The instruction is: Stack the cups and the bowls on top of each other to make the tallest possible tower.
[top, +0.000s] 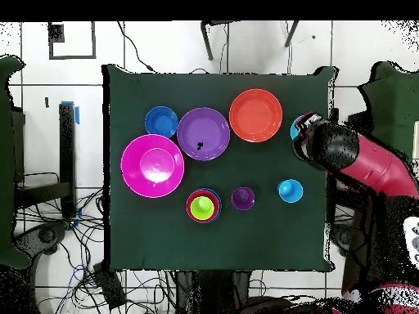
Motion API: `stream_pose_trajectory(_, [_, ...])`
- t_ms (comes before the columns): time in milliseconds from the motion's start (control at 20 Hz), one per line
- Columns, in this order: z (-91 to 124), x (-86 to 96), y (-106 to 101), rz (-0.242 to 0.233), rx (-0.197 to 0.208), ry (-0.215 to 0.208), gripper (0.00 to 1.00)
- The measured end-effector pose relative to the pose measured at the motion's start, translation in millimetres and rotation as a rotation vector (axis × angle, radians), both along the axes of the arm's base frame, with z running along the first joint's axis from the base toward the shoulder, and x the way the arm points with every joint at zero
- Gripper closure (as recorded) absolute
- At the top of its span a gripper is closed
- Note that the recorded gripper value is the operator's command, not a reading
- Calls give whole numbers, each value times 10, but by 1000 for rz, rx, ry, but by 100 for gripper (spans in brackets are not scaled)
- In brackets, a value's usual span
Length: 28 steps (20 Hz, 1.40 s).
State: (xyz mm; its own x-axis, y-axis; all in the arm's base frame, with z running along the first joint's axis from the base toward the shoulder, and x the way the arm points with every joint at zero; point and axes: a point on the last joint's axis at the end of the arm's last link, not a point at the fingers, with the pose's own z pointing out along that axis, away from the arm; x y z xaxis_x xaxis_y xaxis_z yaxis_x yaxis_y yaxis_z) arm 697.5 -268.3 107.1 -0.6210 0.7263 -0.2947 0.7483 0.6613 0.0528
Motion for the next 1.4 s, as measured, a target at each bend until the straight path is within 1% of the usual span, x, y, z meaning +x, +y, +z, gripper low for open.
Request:
stream_pose_trajectory(100, [-58, 45, -21, -10, 9, -4, 0])
stream_pose_trajectory(500, [-248, 208, -107, -26, 18, -19, 0])
stream_pose_trajectory(750, [-387, 303, -119, -33, 27, -25, 0])
stream_pose_trajectory(950, [-526, 353, -30, -25, 33, -18, 0])
stream_pose_trajectory(1200, [-586, 381, 106, -11, 39, -10, 0])
stream_pose_trajectory(1400, [-584, 409, 181, -5, 40, -10, 0])
